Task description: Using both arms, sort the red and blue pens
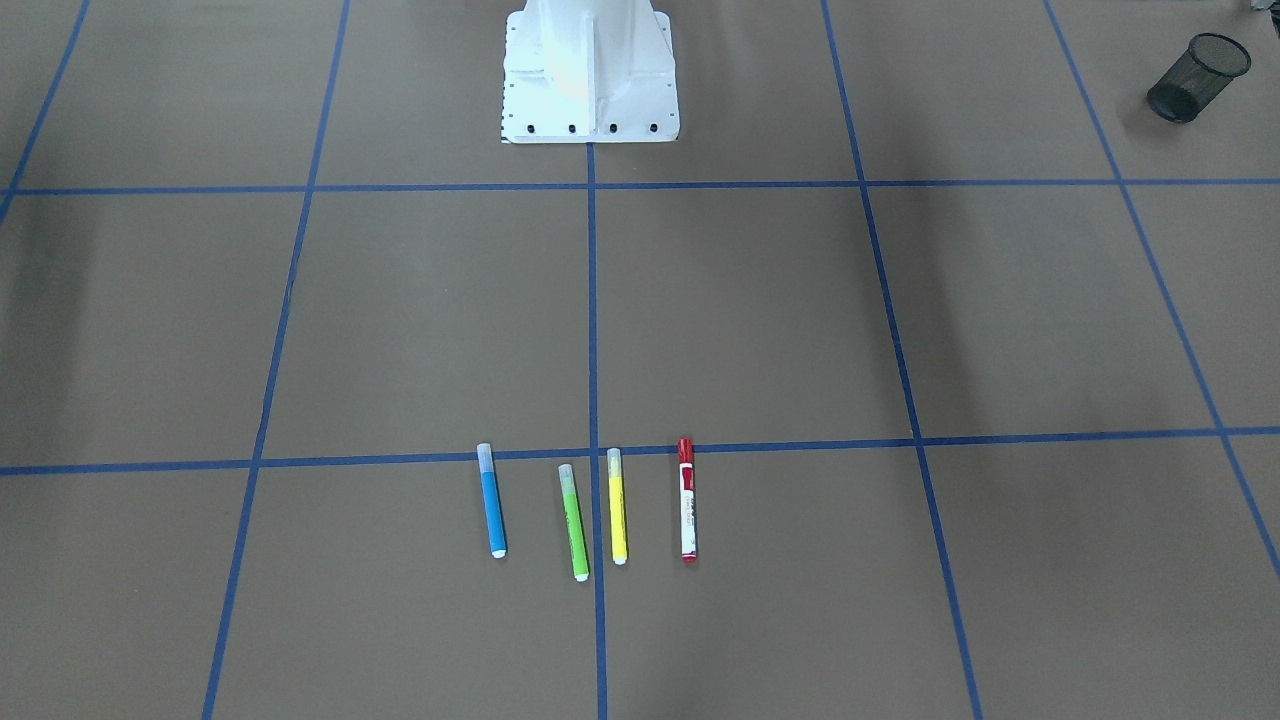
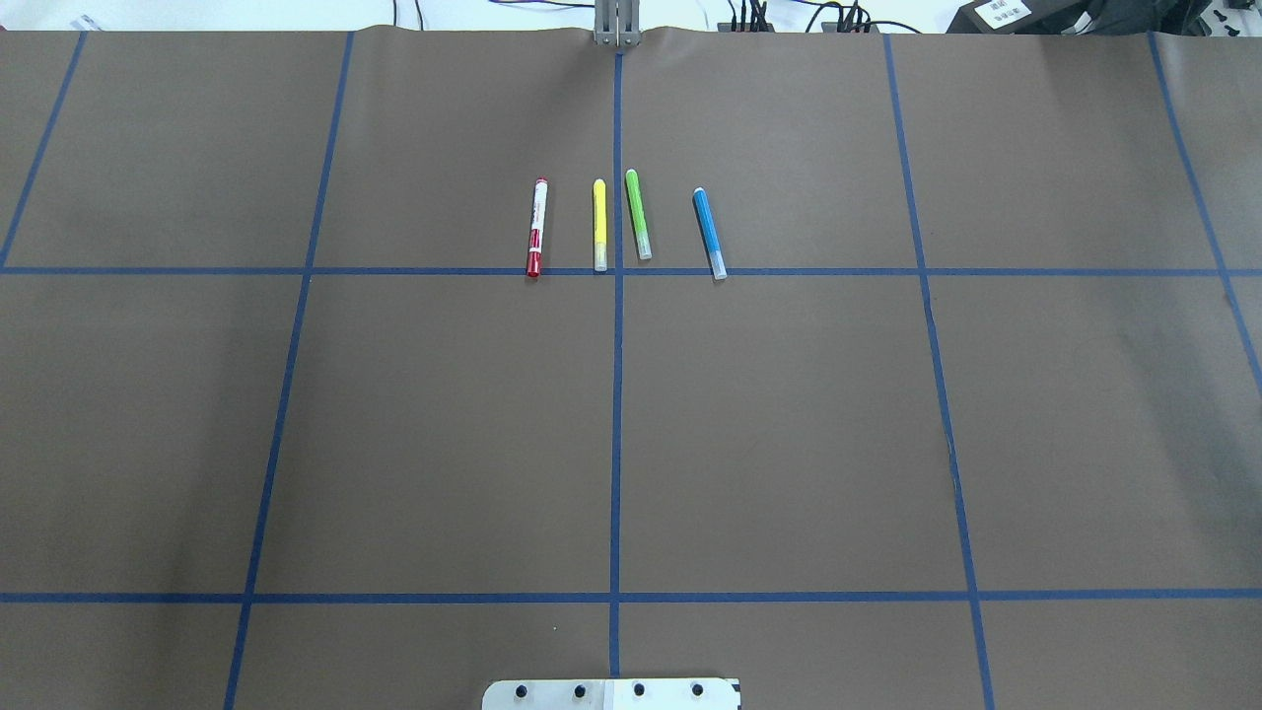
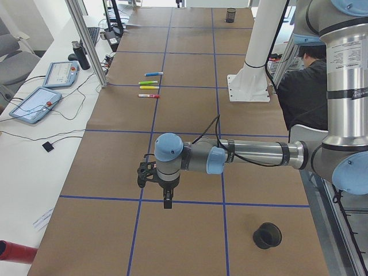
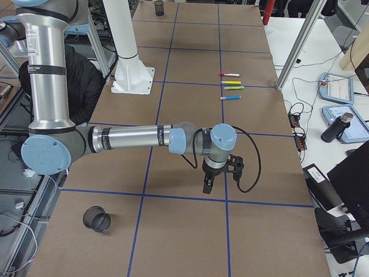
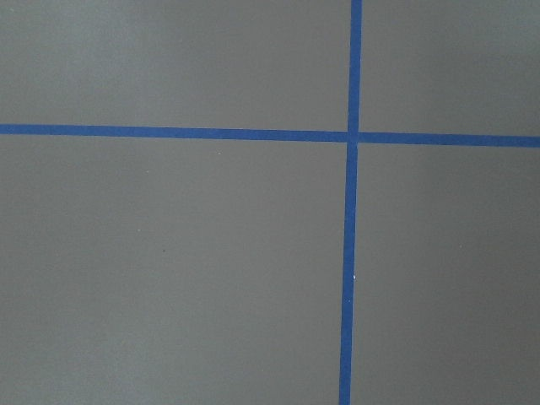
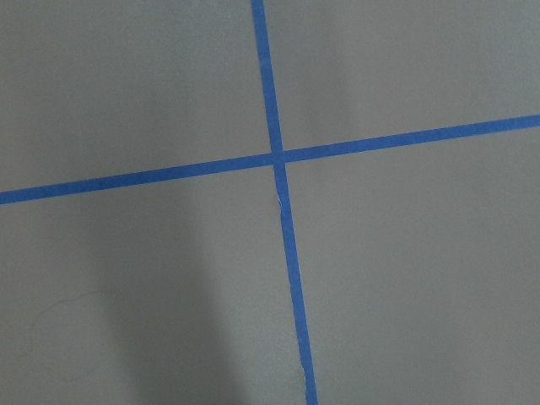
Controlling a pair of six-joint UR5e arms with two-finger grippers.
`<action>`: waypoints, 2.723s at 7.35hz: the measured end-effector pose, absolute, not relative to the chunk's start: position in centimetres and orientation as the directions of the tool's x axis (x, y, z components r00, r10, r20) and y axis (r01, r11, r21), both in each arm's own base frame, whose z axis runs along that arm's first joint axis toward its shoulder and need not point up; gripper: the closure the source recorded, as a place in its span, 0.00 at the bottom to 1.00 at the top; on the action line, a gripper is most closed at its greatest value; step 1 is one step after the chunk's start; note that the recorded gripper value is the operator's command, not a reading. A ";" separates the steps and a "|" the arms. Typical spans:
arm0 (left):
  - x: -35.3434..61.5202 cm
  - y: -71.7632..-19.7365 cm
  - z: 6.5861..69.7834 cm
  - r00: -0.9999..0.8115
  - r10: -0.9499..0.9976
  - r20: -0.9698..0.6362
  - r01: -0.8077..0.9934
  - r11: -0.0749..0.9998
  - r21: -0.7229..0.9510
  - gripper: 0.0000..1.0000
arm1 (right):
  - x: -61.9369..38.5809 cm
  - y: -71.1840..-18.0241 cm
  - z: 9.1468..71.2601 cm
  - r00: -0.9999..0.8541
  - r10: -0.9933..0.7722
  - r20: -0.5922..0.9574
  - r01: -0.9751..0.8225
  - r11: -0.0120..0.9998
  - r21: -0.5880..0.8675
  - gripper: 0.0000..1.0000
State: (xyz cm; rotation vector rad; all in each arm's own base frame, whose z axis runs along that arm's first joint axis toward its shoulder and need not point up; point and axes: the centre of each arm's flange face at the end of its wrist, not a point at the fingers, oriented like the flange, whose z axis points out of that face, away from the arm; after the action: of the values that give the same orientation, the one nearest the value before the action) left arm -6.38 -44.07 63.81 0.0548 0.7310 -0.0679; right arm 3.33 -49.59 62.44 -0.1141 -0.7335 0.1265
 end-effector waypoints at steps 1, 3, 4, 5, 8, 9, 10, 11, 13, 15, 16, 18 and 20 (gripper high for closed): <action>-6.4 -44.1 63.8 0.742 -0.043 -0.669 0.081 0.996 0.026 0.00 | 3.3 -49.5 62.4 0.736 0.153 0.660 -0.075 0.987 -0.146 0.00; -6.4 -43.8 64.1 0.742 -0.047 -0.669 0.082 0.996 0.020 0.00 | 3.3 -49.5 62.0 0.734 0.148 0.663 -0.074 0.988 -0.138 0.00; -6.4 -43.7 64.2 0.743 -0.049 -0.668 0.082 0.996 0.018 0.00 | 3.3 -49.4 62.0 0.734 0.148 0.663 -0.075 0.988 -0.138 0.00; -6.4 -43.6 64.3 0.744 -0.050 -0.666 0.083 0.996 0.018 0.00 | 3.3 -49.4 62.1 0.734 0.149 0.663 -0.075 0.987 -0.139 0.00; -6.4 -43.6 64.3 0.746 -0.049 -0.664 0.082 0.996 0.019 0.00 | 3.3 -49.8 61.7 0.734 0.145 0.664 -0.077 0.988 -0.131 0.00; -6.4 -43.8 63.9 0.746 -0.044 -0.664 0.081 0.996 0.026 0.00 | 3.3 -50.0 61.3 0.734 0.140 0.665 -0.077 0.989 -0.123 0.00; -6.2 -44.1 63.0 0.746 -0.031 -0.666 0.080 0.996 0.044 0.00 | 3.2 -50.5 60.5 0.733 0.130 0.668 -0.077 0.991 -0.108 0.00; -6.0 -44.7 62.0 0.744 -0.016 -0.668 0.078 0.995 0.063 0.00 | 3.0 -51.5 59.2 0.731 0.112 0.673 -0.075 0.994 -0.084 0.00; -3.2 -47.9 59.1 0.740 0.059 -0.670 0.024 0.993 0.115 0.00 | 1.3 -54.2 55.9 0.731 0.058 0.680 -0.052 0.998 -0.030 0.00; 1.6 -54.0 54.2 0.723 0.159 -0.673 -0.052 0.983 0.177 0.00 | -4.3 -57.5 52.1 0.729 -0.038 0.684 0.033 0.999 0.021 0.00; 4.8 -56.6 51.1 0.712 0.202 -0.673 -0.099 0.977 0.189 0.00 | -7.2 -59.2 50.2 0.723 -0.085 0.685 0.074 0.996 0.046 0.00; 14.1 -61.4 42.4 0.686 0.245 -0.685 -0.168 0.969 0.180 0.00 | -13.4 -62.1 46.4 0.701 -0.193 0.687 0.168 0.980 0.104 0.00; 25.0 -64.5 34.8 0.668 0.203 -0.716 -0.167 0.978 0.122 0.00 | -18.6 -62.8 43.4 0.687 -0.268 0.675 0.234 0.962 0.144 0.00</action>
State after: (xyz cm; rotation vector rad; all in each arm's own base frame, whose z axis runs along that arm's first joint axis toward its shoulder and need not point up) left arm 24.98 -64.51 34.76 0.0479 0.8130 0.2088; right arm -18.64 -62.81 43.42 0.0475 -0.7635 -0.2809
